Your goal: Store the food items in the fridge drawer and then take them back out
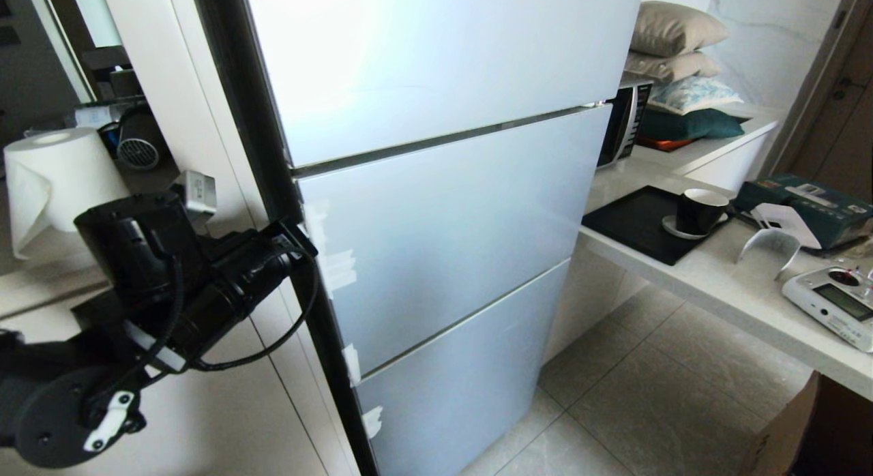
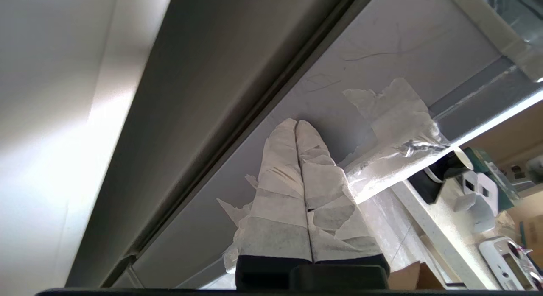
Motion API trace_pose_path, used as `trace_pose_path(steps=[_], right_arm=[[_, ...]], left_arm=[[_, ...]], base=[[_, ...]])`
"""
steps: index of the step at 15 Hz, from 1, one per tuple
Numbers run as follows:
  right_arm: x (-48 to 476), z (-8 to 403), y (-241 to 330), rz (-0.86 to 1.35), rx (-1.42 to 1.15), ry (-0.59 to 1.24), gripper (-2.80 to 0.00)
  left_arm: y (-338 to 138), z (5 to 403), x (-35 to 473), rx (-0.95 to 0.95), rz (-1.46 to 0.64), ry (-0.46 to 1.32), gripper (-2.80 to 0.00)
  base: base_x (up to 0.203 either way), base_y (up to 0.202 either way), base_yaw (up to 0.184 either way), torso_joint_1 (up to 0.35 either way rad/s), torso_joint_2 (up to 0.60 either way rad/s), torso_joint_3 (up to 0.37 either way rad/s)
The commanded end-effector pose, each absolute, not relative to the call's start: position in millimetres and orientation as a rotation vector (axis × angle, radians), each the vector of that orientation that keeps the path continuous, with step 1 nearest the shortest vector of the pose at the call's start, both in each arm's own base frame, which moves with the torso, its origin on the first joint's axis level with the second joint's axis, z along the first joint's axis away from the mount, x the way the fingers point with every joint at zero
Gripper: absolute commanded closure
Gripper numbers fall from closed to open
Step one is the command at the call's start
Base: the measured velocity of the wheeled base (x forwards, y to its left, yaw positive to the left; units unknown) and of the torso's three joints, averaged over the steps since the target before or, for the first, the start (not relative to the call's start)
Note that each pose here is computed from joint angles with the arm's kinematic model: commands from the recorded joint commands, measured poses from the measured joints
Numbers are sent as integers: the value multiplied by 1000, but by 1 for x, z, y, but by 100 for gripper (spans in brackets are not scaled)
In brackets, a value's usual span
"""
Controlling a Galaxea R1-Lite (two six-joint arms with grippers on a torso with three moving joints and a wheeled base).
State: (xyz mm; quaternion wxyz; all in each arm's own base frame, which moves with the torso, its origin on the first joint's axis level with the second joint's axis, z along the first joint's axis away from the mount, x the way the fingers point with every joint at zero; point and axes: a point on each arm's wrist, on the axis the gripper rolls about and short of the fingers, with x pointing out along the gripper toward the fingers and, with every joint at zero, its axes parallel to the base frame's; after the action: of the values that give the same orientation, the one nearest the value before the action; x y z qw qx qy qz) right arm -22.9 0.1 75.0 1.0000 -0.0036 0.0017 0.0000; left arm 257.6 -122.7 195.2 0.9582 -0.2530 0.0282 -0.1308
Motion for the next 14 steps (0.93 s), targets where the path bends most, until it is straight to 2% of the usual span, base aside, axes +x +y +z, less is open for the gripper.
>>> trace_pose_path(steps=[1,14], right_arm=[[-23,75,0,0,-8,5,0],[-23,75,0,0,-8,5,0]], left_arm=[[-126,196,251,-516,-297,60,0],[-136,186,186,-496,-454,135,0]], base=[[0,0,0,0,0,0],[0,0,0,0,0,0]])
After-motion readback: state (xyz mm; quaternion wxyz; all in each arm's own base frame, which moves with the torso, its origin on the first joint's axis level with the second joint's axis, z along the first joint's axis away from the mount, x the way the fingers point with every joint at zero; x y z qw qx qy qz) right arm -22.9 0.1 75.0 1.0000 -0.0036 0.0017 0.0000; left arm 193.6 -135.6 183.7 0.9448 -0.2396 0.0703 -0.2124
